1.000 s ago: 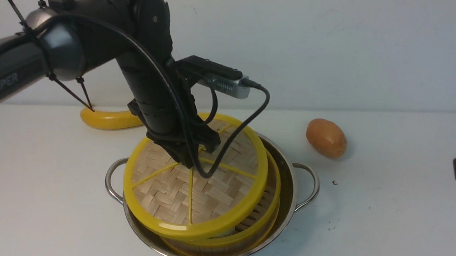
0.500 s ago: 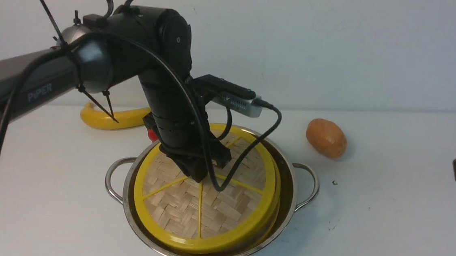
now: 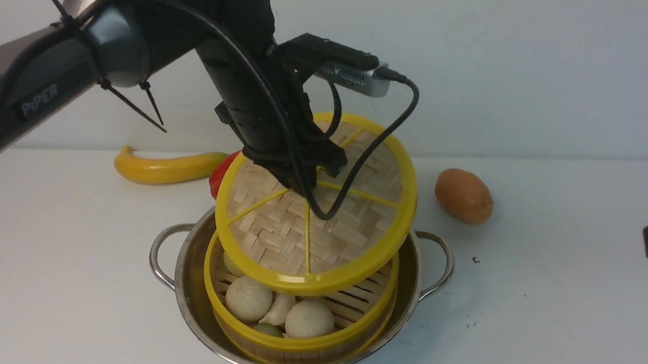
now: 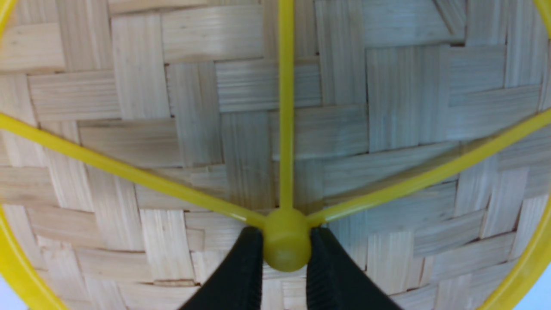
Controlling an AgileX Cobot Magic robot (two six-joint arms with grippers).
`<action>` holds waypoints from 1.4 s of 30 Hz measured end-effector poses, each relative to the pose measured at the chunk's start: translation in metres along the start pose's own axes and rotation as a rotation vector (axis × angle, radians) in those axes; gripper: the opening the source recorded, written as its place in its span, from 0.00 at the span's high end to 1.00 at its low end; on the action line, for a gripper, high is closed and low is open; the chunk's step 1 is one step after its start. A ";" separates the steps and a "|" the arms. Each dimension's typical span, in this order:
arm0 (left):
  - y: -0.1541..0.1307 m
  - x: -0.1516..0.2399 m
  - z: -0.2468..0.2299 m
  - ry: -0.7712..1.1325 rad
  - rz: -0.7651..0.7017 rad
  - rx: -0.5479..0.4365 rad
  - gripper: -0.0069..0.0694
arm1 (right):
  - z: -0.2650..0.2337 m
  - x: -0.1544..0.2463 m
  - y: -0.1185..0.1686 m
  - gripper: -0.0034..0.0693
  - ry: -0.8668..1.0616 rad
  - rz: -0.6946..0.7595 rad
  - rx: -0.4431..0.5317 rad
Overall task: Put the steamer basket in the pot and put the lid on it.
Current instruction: Use the left arm to place the steamer lid on the steamer
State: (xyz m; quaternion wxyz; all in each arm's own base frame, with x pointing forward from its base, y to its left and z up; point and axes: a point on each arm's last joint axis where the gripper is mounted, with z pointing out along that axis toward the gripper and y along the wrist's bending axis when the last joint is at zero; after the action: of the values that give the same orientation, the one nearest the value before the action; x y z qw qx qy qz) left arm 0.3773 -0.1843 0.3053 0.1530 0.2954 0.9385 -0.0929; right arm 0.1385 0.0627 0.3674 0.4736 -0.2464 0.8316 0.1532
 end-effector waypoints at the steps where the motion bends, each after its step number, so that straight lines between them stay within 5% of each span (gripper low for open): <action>1: 0.000 0.000 0.000 0.000 0.000 -0.001 0.75 | 0.000 0.000 0.000 0.88 0.000 0.000 0.000; 42: -0.015 0.038 -0.055 -0.040 -0.088 0.000 0.75 | 0.000 0.001 0.000 0.86 0.007 0.001 -0.004</action>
State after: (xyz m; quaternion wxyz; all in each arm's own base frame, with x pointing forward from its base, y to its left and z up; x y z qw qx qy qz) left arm 0.3262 -0.1619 0.3452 0.1673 0.2522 0.9472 -0.1055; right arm 0.1380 0.0628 0.3669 0.4702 -0.2477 0.8329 0.1544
